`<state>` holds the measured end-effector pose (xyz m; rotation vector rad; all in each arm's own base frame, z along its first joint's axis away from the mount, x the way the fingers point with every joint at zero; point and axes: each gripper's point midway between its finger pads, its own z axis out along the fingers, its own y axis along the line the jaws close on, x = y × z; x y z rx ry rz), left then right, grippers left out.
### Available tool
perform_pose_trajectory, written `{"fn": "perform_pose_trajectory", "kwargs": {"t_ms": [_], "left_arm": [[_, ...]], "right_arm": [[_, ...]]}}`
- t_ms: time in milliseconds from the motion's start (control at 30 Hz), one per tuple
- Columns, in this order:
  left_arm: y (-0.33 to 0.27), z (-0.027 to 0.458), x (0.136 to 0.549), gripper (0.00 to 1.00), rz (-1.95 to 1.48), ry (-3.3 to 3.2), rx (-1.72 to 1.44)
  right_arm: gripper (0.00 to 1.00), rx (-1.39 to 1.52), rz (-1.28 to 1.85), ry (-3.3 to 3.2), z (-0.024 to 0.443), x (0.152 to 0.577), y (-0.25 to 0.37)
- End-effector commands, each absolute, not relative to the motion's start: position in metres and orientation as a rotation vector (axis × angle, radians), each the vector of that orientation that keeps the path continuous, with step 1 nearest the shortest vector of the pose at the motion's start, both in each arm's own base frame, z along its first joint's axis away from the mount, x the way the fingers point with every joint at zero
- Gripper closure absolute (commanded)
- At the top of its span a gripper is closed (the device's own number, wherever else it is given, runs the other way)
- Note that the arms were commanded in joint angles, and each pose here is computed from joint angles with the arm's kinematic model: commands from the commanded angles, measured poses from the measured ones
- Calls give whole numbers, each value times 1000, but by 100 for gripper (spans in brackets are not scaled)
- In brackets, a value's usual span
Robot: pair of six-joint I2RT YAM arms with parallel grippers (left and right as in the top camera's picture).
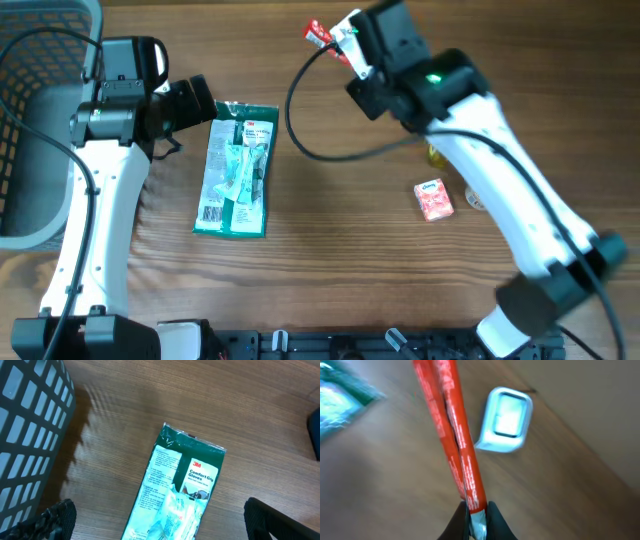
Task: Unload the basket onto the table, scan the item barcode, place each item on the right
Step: 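Carry the red tube up to the white scanner face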
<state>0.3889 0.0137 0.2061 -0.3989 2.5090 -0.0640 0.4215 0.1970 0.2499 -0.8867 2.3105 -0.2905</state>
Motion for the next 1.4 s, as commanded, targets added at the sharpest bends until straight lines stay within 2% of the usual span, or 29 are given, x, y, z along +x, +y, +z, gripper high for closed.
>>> {"fn": "perform_pose_trajectory", "kwargs": {"t_ms": [0, 333, 633, 900, 1367], "left_arm": [[15, 215, 391, 0, -75, 2484, -410], [15, 215, 391, 0, -75, 2484, -410], [14, 215, 391, 0, -75, 2484, -410], [15, 215, 391, 0, -75, 2484, -410], [15, 215, 391, 0, -75, 2484, -410]], "right_arm": [[96, -881, -785, 2232, 235, 465, 162], [96, -1021, -1398, 2080, 168, 522, 146], [96, -898, -1746, 1956, 172, 549, 125], [96, -943, -1795, 1960, 167, 546, 119], [96, -1289, -1640, 2001, 120, 527, 145]]}}
